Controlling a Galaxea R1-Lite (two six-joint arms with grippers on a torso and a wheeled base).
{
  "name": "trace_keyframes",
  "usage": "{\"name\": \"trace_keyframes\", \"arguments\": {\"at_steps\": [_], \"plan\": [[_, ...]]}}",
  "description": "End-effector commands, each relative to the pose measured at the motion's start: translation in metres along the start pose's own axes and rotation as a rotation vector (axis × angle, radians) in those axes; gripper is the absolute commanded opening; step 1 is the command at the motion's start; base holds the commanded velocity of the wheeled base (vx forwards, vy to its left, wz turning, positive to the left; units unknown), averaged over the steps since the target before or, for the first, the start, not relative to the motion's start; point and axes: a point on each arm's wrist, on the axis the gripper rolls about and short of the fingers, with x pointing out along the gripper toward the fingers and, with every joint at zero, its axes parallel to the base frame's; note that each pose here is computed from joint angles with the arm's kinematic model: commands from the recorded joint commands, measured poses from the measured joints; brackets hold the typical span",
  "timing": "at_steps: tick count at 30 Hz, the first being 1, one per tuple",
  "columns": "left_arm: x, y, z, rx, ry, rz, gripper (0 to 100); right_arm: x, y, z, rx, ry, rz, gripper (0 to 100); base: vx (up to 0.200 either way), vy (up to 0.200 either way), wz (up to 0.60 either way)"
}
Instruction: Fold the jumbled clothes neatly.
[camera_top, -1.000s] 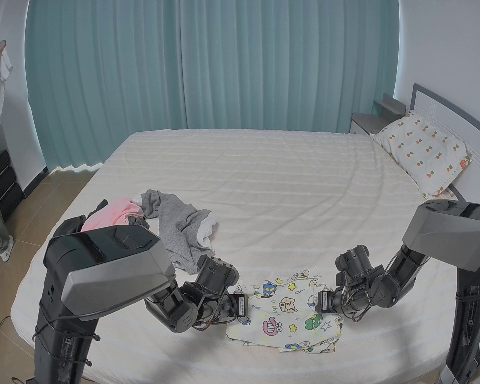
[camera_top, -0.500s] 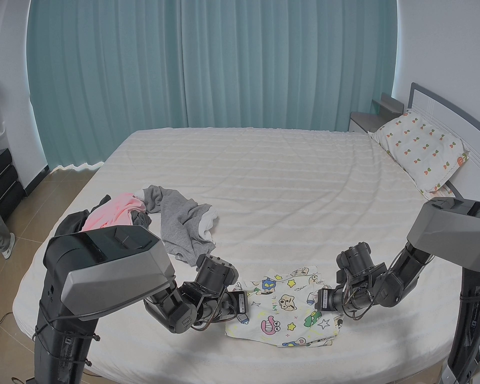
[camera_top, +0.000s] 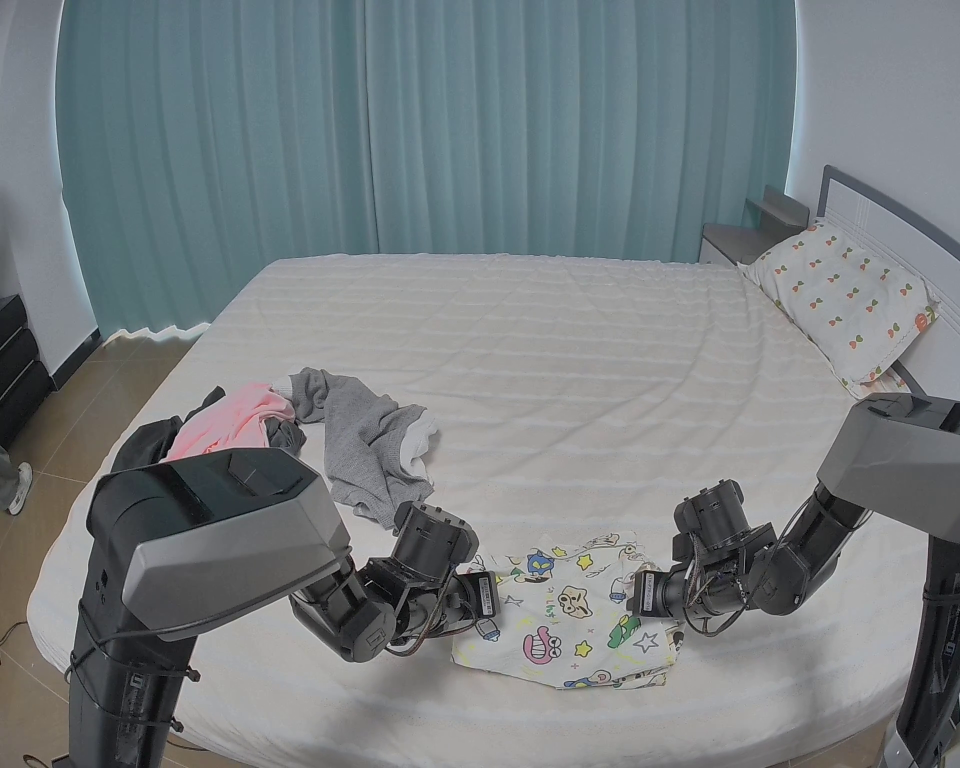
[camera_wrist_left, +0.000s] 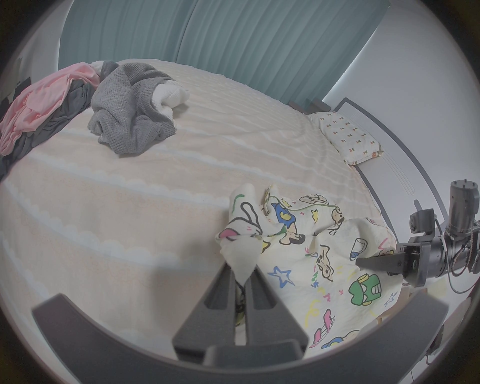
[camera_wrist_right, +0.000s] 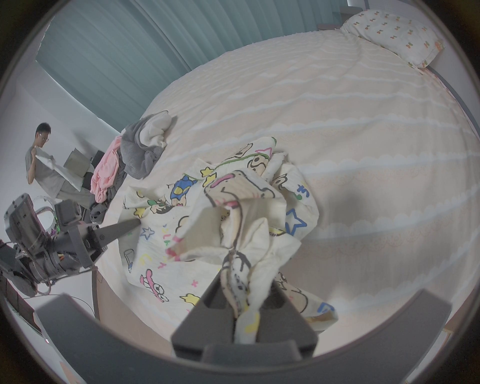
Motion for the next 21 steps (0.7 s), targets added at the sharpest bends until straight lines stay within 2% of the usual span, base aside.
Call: {"name": "trace_keyframes", "arguments": {"at_steps": [1,21], "plan": [[0.0,0.0,0.0,0.005,0.0,0.001,0,-0.005,0.001,0.001,0.01,-0.01,0.01,0,0.0,-0.2,0.0],[-0.003,-0.003,0.004,0.003,-0.003,-0.029,0,-0.02,-0.001,0.001,0.019,-0.025,0.013,0,0.0,-0.2,0.0]]}}
